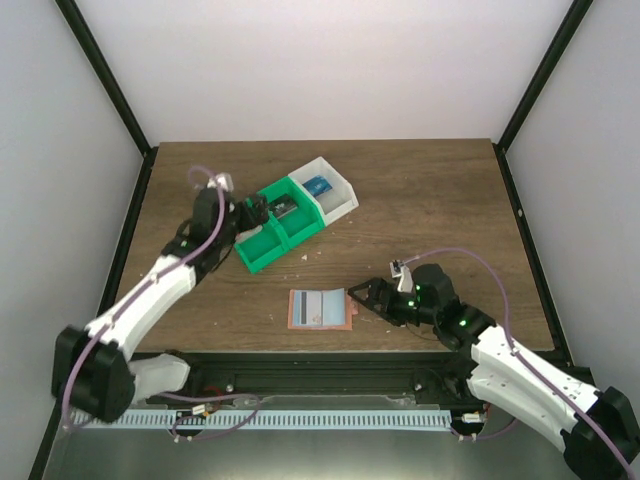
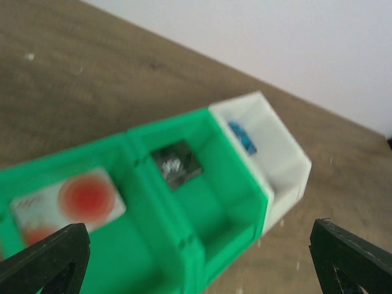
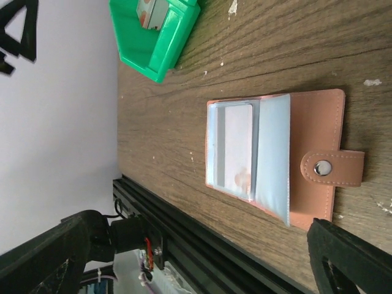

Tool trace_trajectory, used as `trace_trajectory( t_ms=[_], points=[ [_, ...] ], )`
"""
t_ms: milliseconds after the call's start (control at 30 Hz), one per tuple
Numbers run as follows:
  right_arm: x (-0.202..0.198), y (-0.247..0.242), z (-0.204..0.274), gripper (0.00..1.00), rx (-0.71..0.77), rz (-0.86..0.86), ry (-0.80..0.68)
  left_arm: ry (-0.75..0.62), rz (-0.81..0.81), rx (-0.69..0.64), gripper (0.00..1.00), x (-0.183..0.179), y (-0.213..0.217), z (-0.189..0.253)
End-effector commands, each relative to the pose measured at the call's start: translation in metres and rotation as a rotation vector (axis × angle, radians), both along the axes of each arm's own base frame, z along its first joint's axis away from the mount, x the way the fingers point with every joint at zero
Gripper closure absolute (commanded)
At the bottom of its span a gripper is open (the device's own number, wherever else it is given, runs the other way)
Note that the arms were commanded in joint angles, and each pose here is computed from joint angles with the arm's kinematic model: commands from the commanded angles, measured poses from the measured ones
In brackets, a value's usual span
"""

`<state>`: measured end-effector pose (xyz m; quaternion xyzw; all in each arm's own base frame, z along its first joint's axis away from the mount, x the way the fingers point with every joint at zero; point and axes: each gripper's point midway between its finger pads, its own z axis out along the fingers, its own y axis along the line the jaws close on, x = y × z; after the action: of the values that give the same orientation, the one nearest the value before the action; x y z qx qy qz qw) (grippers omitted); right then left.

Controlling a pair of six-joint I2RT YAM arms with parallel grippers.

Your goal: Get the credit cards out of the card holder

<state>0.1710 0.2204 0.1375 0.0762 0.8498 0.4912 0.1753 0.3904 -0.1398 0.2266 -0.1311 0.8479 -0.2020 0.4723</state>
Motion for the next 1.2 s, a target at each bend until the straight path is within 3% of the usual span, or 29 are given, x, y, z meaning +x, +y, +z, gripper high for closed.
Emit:
trace_trajectory(
  t_ms=[0, 133, 300, 400, 667, 900, 1167],
  points=[
    [0.006, 0.003, 0.014, 0.04, -0.01, 0.028, -0.087, -0.055, -0.154, -0.021, 0.0, -0.053, -0.001, 0.002],
    [0.01, 0.01, 0.023, 0.16, 0.017, 0.05, -0.119, -0.088, -0.309, -0.094, 0.13, -0.089, -0.017, 0.008],
    [0.017, 0.018, 0.017, 0.47, -0.03, 0.076, -0.096, 0.019, -0.487, -0.127, 0.34, -0.12, -0.038, -0.022],
    [0.02, 0.025, 0.014, 0.6, -0.045, 0.076, -0.086, 0.05, -0.591, -0.138, 0.37, -0.138, -0.052, -0.034],
    [0.026, 0.052, -0.005, 0.66, -0.12, 0.111, -0.075, 0.137, -0.694, -0.219, 0.34, -0.168, -0.083, -0.061],
    [0.042, 0.064, -0.041, 0.71, -0.279, 0.123, -0.055, 0.151, -0.675, -0.314, 0.34, -0.18, -0.083, -0.084],
    [0.041, 0.092, -0.062, 0.76, -0.318, 0.194, -0.035, 0.217, -0.674, -0.38, 0.34, -0.197, -0.08, -0.114]
  ],
)
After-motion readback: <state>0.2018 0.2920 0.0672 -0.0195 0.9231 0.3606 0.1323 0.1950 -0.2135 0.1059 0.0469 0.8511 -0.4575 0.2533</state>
